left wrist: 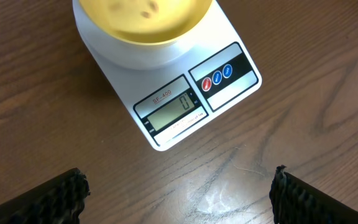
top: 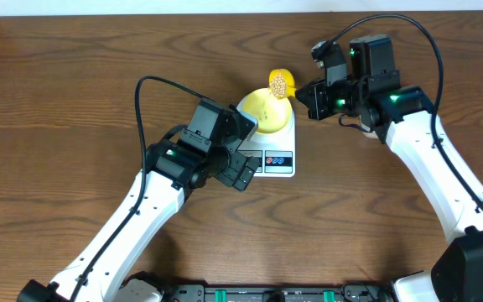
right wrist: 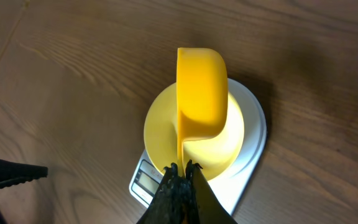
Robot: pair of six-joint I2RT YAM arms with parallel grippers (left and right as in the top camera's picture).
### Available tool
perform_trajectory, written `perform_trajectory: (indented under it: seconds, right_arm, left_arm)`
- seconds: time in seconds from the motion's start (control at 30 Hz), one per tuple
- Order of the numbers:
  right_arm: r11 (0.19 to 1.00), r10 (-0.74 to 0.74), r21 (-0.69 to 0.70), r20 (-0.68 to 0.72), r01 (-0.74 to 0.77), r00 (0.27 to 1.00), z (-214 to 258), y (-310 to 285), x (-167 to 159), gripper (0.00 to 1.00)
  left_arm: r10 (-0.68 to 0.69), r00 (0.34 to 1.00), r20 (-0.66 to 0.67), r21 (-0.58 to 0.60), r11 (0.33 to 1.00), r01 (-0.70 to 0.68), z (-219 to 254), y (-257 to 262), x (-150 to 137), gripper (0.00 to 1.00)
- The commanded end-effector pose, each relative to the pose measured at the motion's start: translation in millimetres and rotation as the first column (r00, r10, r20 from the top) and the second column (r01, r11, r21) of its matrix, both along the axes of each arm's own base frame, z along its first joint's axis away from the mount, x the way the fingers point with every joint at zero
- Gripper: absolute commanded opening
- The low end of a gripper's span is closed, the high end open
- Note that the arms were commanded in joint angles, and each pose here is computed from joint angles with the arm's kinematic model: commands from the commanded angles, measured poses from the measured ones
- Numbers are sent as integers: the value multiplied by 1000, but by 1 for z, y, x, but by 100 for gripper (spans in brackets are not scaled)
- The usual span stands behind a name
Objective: Scoop item into bowl and weigh 50g on scale
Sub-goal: 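Carry the filled yellow scoop with the right gripper over the yellow bowl, then tilt the scoop with the right gripper to pour soybeans into the bowl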
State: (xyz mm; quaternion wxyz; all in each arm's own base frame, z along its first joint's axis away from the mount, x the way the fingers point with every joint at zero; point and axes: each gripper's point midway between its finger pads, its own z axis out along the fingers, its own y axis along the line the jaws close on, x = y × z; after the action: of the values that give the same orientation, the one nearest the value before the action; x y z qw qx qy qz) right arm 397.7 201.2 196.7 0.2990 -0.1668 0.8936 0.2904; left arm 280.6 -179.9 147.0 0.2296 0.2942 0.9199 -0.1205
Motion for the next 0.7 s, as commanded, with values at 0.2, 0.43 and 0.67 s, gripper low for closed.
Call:
perform_trajectory:
  seconds: [0.2, 0.43, 0.67]
  right_arm:
    - [999, 46, -1, 19, -46, 999, 2, 9, -5, 1]
    - [998, 62, 1, 8, -62, 998, 1, 14, -10, 1]
    - [998, 66, -8, 7, -66, 998, -1, 13, -11, 1]
  left_arm:
    - [10, 1000, -11, 13, 1000, -10, -6, 3, -2, 96]
    - [10, 1000, -12, 13, 1000, -10, -6, 3, -2, 96]
    - [10, 1000, -12, 13, 1000, -10, -6, 3, -2, 96]
